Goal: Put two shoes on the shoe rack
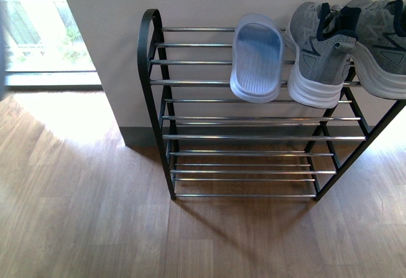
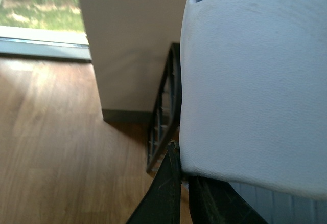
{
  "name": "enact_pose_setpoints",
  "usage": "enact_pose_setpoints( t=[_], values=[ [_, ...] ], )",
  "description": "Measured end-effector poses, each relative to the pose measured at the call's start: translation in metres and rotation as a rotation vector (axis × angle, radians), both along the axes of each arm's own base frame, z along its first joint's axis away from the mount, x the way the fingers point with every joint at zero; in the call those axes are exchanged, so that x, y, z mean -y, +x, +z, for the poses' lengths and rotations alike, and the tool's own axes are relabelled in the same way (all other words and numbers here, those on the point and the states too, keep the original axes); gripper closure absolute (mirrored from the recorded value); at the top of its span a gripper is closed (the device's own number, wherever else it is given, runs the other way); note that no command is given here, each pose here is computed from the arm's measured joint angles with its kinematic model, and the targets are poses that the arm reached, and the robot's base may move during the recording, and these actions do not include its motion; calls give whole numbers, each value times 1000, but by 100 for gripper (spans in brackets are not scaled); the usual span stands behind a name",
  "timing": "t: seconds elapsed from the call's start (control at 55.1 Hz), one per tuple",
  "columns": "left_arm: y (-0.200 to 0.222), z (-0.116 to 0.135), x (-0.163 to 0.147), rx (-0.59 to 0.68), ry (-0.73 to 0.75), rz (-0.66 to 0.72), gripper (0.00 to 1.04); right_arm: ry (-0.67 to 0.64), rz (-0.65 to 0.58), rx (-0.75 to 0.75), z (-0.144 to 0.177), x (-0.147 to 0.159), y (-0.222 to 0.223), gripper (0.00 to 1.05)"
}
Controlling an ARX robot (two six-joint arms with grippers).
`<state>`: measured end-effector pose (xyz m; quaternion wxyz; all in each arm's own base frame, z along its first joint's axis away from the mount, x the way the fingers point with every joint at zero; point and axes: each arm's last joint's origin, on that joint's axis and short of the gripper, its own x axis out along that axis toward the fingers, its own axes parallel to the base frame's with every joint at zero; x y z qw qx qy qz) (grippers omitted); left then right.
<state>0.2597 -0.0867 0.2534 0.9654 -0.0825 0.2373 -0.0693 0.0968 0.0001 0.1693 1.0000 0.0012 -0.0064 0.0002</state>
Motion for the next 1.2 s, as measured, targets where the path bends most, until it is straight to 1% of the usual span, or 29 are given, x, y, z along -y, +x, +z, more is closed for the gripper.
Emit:
enact_pose_setpoints(
  t=[0.163,0.218,0.363,0.454,0.653,0.762,0.889,1.016,1.089,1.179,1.197],
  values=[
    [63,-33,45,-140,50,-32,103,0,-1,0,0,0,0,9],
    [81,-39,57,-147,75,-37,103,0,0,0,0,0,0,9],
    [113,-47,75,-165,123,-44,103,0,-1,0,0,0,0,9],
    [148,-60,91,-185,182,-42,103,0,-1,0,0,0,0,9],
    [190,-84,108,-213,260,-30,103,0,0,0,0,0,0,9],
    [216,-111,119,-262,324,-27,103,0,0,0,0,0,0,9],
    [228,-127,123,-286,377,-18,103,0,0,0,0,0,0,9],
    [235,-135,125,-297,422,-28,103,0,-1,0,0,0,0,9],
    [238,-135,127,-288,439,-30,94,0,0,0,0,0,0,9],
    [237,-133,128,-292,415,-62,81,0,-1,0,0,0,0,9],
    [237,-131,128,-287,405,-72,76,0,-1,0,0,0,0,9]
  ],
)
